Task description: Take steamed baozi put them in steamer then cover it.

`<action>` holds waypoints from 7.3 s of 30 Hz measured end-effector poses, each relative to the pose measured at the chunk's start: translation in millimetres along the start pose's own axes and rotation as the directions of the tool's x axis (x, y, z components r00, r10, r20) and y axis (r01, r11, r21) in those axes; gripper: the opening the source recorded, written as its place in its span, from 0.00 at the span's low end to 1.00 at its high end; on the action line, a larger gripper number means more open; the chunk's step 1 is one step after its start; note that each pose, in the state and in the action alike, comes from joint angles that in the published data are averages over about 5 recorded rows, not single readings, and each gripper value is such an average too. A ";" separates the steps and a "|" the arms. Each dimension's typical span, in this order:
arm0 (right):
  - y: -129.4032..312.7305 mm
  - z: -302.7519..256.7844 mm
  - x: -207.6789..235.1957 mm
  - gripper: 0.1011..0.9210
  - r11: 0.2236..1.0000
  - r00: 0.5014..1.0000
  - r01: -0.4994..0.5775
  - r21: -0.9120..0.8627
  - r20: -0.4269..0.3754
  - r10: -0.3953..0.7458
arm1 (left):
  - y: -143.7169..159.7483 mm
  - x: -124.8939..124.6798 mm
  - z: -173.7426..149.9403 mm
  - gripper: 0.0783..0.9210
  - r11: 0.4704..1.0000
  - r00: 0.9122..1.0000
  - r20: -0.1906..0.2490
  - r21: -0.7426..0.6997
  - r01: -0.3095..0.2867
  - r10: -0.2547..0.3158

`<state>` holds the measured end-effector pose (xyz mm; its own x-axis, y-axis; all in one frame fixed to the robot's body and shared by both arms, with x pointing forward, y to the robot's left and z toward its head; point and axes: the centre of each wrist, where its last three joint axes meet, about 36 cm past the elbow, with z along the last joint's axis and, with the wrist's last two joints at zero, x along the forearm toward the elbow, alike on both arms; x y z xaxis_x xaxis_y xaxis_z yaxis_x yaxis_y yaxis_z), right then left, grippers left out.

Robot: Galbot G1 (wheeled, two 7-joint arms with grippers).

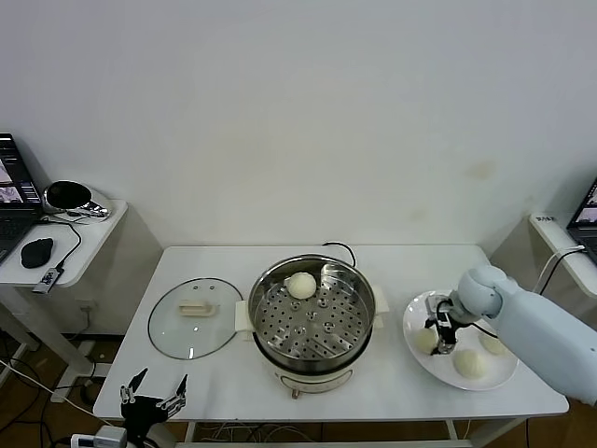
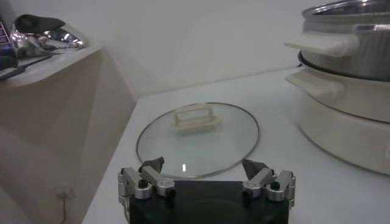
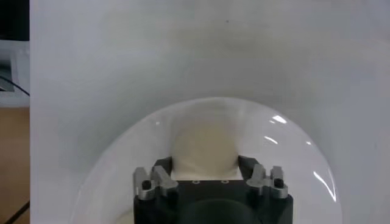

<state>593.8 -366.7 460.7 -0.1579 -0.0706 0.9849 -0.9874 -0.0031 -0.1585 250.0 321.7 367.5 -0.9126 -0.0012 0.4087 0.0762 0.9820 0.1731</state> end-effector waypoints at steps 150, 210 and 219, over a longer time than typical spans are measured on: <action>24.2 44.8 48.5 0.88 0.985 0.990 0.114 0.126 -0.096 -0.102 | -11.3 3.3 -19.8 0.88 0.998 1.000 0.003 0.061 -0.030 0.030; -35.8 20.8 115.6 0.57 0.989 0.999 0.032 0.142 -0.017 -0.030 | -12.3 -14.6 -18.4 0.88 0.998 1.000 0.007 0.055 -0.018 0.017; -103.6 -58.4 190.6 0.57 0.929 0.989 -0.054 0.367 0.150 -0.002 | -9.3 -13.0 -23.3 0.88 0.999 1.000 0.020 0.044 0.000 -0.001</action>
<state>665.1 -321.6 668.9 -0.1522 -0.2199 0.9636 -0.9032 -0.3649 -0.2259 270.6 308.1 381.4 -0.9206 0.0016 0.3906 0.0583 0.9894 0.1332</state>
